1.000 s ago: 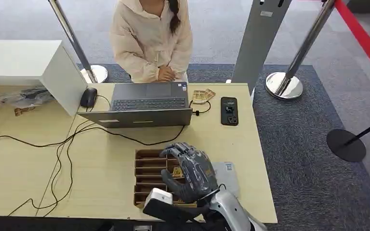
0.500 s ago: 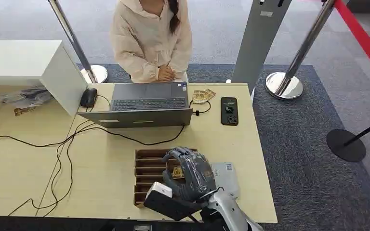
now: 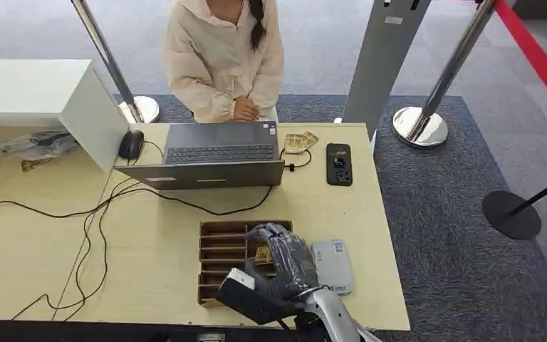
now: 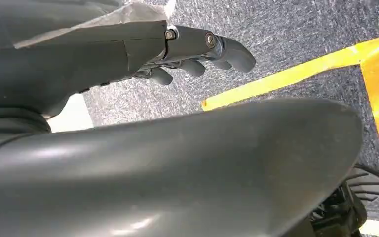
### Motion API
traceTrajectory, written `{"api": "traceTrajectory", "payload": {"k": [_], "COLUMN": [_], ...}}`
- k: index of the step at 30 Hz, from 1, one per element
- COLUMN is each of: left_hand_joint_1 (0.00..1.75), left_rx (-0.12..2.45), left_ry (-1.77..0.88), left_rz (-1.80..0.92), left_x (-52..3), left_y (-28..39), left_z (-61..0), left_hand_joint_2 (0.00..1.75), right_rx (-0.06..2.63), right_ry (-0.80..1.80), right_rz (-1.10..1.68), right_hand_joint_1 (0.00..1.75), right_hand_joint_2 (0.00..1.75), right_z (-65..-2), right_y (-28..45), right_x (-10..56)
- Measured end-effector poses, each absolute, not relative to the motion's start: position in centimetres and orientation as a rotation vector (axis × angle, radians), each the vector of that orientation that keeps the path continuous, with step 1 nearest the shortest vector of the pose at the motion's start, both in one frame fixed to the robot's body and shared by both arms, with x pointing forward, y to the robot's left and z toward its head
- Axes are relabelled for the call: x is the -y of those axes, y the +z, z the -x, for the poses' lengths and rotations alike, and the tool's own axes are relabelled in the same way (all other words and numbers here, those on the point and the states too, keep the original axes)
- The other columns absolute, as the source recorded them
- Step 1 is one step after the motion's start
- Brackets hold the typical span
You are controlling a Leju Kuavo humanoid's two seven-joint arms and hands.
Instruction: Pass the card to the sensor for recognition and then transmit it.
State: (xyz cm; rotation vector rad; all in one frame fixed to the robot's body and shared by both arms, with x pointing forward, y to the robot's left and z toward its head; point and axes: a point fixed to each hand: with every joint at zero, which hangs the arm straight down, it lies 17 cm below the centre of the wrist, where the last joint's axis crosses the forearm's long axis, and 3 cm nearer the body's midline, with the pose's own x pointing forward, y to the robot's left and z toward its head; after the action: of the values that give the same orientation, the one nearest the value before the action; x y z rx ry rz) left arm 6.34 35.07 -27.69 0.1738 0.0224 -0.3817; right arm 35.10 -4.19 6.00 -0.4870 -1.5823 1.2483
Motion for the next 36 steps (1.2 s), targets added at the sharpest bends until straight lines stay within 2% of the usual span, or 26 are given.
{"api": "traceTrajectory", "payload": {"k": [1,3,5,6,8,12,24,31,36], "left_hand_joint_1": [0.0,0.0,0.0,0.0,0.0,0.0,0.0,0.0,0.0], "left_rx": [-0.022,-0.023,-0.022,-0.022,-0.022,-0.022,-0.022,-0.023,-0.024], "left_ry": [-0.382,-0.382,-0.382,-0.382,-0.381,-0.381,-0.375,-0.371,-0.368], "left_rz": [-0.174,-0.174,-0.174,-0.174,-0.175,-0.174,-0.175,-0.175,-0.175], "left_x": [-35.1,-35.1,-35.1,-35.1,-35.1,-35.1,-35.2,-35.3,-35.3], "left_y": [-27.7,-27.7,-27.7,-27.7,-27.7,-27.7,-27.7,-27.7,-27.7], "left_z": [-6.3,-6.3,-6.3,-6.3,-6.4,-6.4,-6.3,-6.3,-6.3], "left_hand_joint_2": [0.0,0.0,0.0,0.0,0.0,0.0,0.0,0.0,0.0], "right_rx": [1.574,1.566,1.556,1.552,1.542,1.514,1.443,1.431,1.43], "right_ry": [1.249,1.25,1.255,1.257,1.261,1.268,1.286,1.291,1.299], "right_rz": [0.489,0.491,0.491,0.492,0.493,0.503,0.587,0.622,0.639], "right_hand_joint_1": [0.58,0.58,0.7,0.7,0.89,0.93,1.33,1.27,0.91], "right_hand_joint_2": [1.75,1.75,1.75,1.75,1.75,1.75,1.75,1.75,1.75], "right_z": [-35.1,-35.0,-34.9,-34.9,-34.9,-34.7,-35.1,-35.3,-35.5], "right_y": [5.7,5.4,5.0,4.9,4.5,3.7,2.2,1.9,1.9], "right_x": [4.3,4.4,4.5,4.6,4.6,5.0,7.7,8.9,9.3]}}
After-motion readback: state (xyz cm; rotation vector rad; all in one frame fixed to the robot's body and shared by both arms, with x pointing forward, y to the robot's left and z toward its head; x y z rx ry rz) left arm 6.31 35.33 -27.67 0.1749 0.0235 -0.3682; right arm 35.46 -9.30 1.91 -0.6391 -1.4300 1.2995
